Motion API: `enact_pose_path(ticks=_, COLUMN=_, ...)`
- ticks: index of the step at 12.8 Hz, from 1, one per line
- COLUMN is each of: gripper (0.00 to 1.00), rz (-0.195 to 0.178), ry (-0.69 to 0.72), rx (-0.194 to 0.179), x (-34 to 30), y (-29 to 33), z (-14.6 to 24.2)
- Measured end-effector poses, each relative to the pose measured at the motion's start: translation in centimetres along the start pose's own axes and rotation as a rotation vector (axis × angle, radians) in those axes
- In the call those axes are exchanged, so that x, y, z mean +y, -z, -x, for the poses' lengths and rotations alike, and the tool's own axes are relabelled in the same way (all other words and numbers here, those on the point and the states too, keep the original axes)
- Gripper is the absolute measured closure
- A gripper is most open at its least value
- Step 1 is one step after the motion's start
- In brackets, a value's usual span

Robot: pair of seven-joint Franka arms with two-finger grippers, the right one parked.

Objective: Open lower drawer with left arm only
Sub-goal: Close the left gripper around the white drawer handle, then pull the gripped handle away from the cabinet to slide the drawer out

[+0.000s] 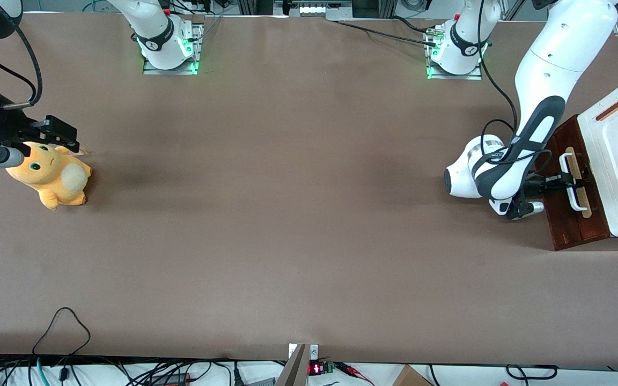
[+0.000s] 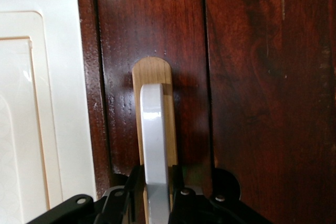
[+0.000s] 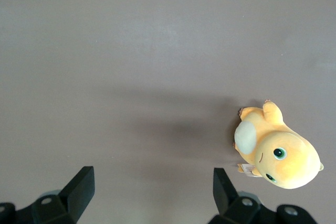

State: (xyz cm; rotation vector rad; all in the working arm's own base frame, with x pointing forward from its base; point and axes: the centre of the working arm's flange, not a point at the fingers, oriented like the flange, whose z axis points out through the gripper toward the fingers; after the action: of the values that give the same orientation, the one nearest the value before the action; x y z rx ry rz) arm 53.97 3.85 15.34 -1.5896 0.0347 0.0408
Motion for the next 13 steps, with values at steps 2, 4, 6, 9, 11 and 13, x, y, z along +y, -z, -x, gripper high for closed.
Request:
enact_pose_path(ticks=2, gripper=0.78, rz=-0.004, ry=0.002, rx=0.010, x=0.0, y=0.0, z=-0.1)
enact_pose_path(ticks=4, gripper=0.82, rz=-0.005, ry=0.016, rx=0.012, x=0.2, y=0.0, z=-0.1)
enact_pose_path(ticks=6, gripper=0.82, rz=-0.005, ry=0.017, rx=0.012, x=0.2, y=0.0, z=-0.1)
enact_pose_path(ticks=9, gripper=0.82, rz=-0.005, ry=0.018, rx=0.012, x=0.2, y=0.0, z=-0.1)
enact_pose_path(ticks=11, gripper=0.82, rz=-0.004, ry=0.020, rx=0.015, x=0.2, y=0.2, z=-0.2)
enact_pose_path(ticks=13, gripper=0.82, rz=-0.009, ry=0.021, rx=0.030, x=0.4, y=1.1, z=-0.1)
